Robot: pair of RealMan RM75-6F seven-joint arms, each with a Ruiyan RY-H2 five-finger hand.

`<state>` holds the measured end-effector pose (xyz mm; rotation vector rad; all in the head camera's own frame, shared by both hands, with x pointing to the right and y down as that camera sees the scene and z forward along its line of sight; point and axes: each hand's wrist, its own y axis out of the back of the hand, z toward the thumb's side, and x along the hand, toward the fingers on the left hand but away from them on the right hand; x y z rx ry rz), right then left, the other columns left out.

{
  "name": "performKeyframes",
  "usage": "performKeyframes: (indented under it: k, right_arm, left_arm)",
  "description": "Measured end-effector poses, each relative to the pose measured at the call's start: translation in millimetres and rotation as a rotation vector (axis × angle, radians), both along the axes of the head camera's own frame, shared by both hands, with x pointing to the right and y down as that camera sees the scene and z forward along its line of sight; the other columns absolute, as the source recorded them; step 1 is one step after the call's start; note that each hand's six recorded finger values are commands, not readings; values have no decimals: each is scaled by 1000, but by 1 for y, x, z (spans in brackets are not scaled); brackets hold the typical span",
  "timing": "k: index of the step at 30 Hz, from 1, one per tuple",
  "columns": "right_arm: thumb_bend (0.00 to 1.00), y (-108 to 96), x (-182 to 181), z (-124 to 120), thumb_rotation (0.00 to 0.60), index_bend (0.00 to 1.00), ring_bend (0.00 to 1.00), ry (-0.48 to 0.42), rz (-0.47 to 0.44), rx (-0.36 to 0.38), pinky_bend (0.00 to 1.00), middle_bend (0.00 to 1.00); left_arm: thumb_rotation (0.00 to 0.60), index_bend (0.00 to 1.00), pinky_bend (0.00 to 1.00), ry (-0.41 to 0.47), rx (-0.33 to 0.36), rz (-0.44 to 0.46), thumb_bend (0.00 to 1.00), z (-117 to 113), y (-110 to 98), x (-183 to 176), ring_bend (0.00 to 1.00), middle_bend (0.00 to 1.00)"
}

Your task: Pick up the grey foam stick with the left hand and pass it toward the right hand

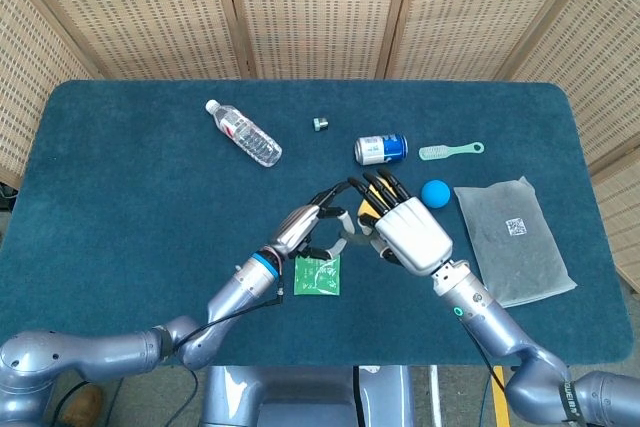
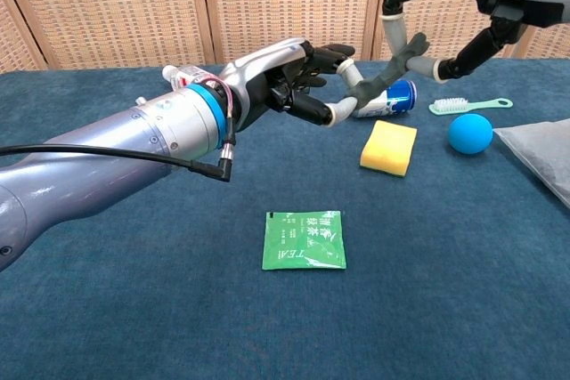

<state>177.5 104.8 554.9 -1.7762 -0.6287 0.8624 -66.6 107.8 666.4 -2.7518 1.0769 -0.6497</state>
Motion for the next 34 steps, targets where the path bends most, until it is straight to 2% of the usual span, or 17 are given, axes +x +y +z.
performKeyframes:
  k: [10, 13, 22, 26, 34]
  right_arm:
    - [833, 1, 5, -5, 600, 933, 0, 120, -121, 250, 0, 155]
    - [833, 0, 8, -6, 600, 934, 0, 144, -131, 295, 0, 156]
    - [832, -5, 19, -7, 600, 934, 0, 179, -125, 353, 0, 156]
    - [833, -11, 34, -10, 600, 934, 0, 212, -103, 384, 0, 156]
    - [829, -16, 58, -9, 600, 935, 0, 241, -64, 387, 0, 156]
  left_arm:
    - [600, 810, 0, -20, -7, -36, 476, 8, -8, -15, 0, 0]
    - [600, 811, 0, -31, -6, -48, 476, 10, -12, -22, 0, 0]
    - [600, 812, 0, -72, -6, -99, 476, 20, -24, -51, 0, 0]
    - [600, 813, 0, -114, -2, -149, 478, 27, -35, -83, 0, 0]
    - [600, 814, 0, -204, 21, -247, 481, 34, -57, -155, 0, 0]
